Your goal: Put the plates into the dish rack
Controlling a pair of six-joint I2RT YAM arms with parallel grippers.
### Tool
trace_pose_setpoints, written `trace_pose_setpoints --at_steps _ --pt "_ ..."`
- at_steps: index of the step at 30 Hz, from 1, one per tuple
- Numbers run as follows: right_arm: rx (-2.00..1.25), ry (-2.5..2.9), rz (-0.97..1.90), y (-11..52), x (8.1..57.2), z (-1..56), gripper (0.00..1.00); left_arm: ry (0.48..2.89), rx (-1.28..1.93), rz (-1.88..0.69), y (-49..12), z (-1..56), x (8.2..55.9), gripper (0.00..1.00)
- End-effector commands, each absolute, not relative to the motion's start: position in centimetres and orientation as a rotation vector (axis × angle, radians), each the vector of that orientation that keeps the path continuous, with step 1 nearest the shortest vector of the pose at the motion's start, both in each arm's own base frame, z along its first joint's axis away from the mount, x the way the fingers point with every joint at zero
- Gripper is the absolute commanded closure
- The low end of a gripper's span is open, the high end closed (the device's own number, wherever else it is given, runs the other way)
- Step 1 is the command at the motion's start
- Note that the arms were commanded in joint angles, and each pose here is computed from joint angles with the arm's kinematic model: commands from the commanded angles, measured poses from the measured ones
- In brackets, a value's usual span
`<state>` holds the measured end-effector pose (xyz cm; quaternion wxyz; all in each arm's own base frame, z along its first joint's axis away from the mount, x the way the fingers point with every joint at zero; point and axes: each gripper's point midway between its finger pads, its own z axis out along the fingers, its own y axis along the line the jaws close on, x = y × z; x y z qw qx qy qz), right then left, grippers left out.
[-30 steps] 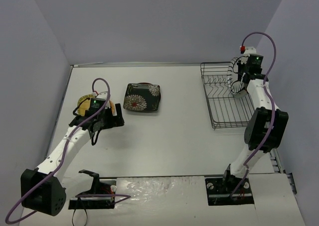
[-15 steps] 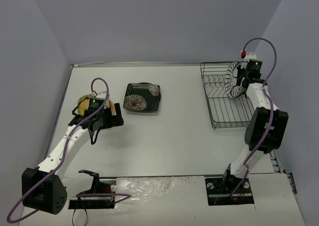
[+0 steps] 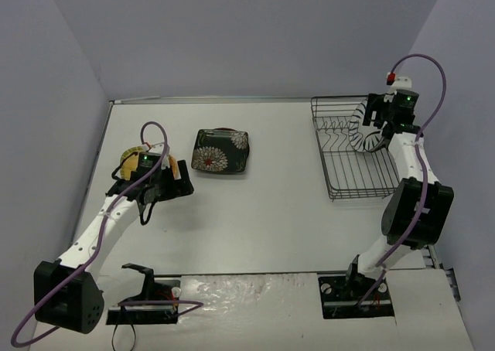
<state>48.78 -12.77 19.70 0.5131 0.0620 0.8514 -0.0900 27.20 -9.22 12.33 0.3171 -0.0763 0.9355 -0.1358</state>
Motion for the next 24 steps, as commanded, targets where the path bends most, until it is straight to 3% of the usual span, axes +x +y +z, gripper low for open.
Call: trace_pose_setpoints --at_steps 1,9,18,24 --pt "0.164 1.835 -0.208 -12.2 48.1 28.0 0.19 2.348 -0.249 -0.447 -10.2 15.2 29.3 0.03" --pt "0.316 1.659 0.009 -9.0 43.8 34.9 0.0 2.318 -0.447 -0.495 -11.1 15.2 33.2 0.03" --pt "0.208 1.54 0.597 3.0 39.8 37.4 0.0 2.269 -0.505 -0.573 -12.6 14.8 40.2 0.03" --pt "0.05 1.571 0.756 8.3 36.5 36.0 0.0 2.298 -0.537 -0.632 -12.9 12.2 43.8 0.03"
